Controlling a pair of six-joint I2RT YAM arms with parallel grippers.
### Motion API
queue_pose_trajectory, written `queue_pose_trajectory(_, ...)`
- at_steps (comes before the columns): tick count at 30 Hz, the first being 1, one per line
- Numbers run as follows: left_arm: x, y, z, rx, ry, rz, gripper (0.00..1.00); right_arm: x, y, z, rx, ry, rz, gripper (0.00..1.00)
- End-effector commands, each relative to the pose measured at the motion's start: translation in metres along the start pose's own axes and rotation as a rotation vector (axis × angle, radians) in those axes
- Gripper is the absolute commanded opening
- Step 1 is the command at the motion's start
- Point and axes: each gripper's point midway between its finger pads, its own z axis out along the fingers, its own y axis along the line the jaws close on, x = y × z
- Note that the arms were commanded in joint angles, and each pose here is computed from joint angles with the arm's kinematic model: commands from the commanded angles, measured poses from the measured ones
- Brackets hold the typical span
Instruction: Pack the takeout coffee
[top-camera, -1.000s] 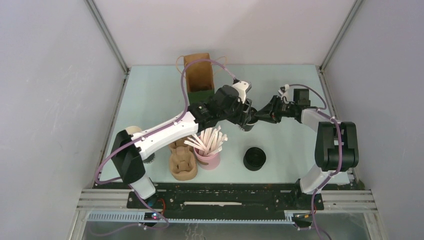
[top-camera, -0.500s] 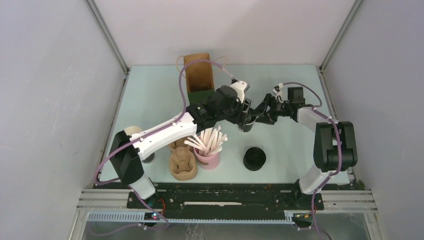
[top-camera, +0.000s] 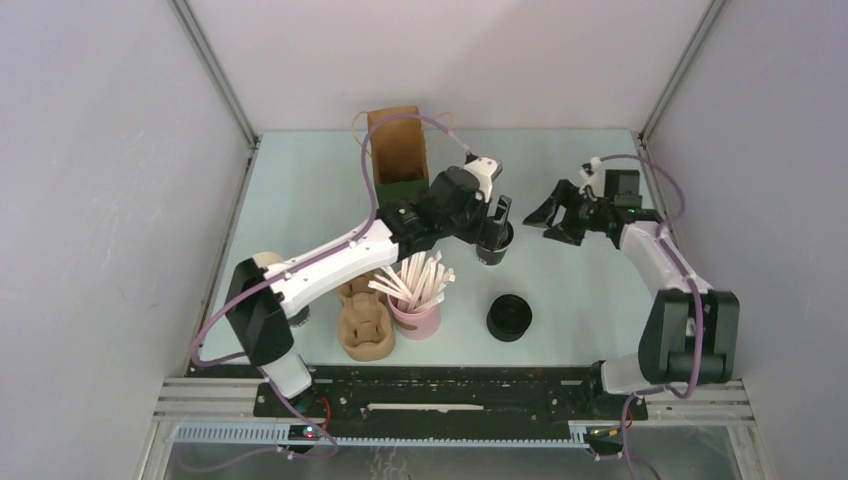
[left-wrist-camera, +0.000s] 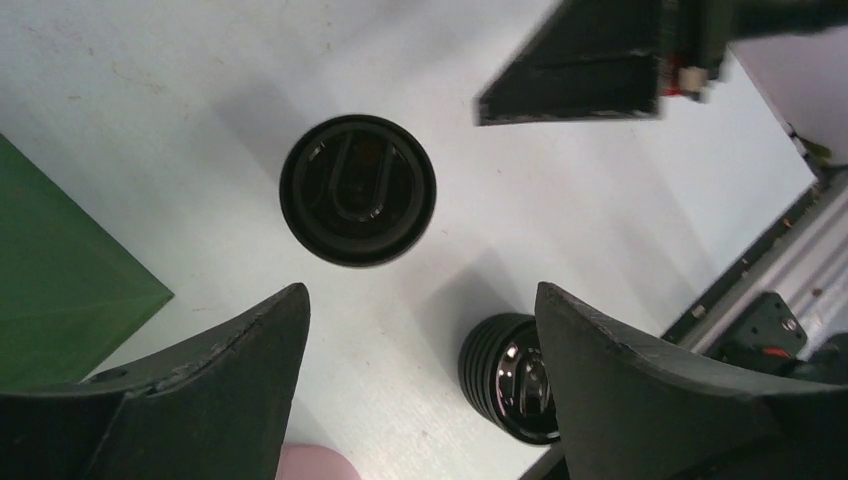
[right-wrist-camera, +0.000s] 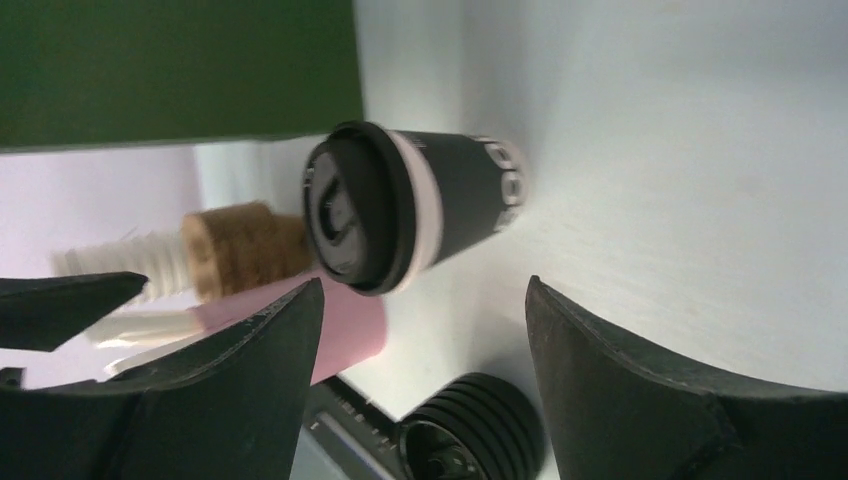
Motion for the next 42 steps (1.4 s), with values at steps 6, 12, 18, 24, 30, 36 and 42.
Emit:
queue_pose_trajectory(6,-0.028,0.019,0.043,-0.195,0.007,0.048,0.91,0.012,-0.047,-0.066,0.36,-0.182,-0.138,0.87)
queue_pose_trajectory(12,-0.025,0.022,0.075,-0.258,0.031,0.112,0.94,0.027,-0.054,-0.068,0.328,-0.186,-0.128,0.87)
queue_pose_trajectory(18,-0.021,0.025,0.09,-0.285,0.056,0.111,0.97,0.026,-0.054,-0.065,0.277,-0.185,-0.103,0.87)
queue_pose_trajectory(24,-0.006,0.02,0.099,-0.254,0.102,0.072,1.0,0.025,-0.054,-0.063,0.242,-0.184,-0.09,0.87)
queue_pose_trajectory(30,0.003,0.026,0.103,-0.28,0.126,0.067,1.0,0.024,-0.053,-0.064,0.222,-0.196,-0.083,0.86)
queue_pose_trajectory(36,0.011,0.031,0.107,-0.287,0.151,0.072,1.0,0.024,-0.051,-0.063,0.209,-0.197,-0.085,0.86)
queue_pose_trajectory(42,0.017,0.034,0.108,-0.276,0.179,0.062,1.0,0.024,-0.05,-0.064,0.202,-0.2,-0.087,0.86)
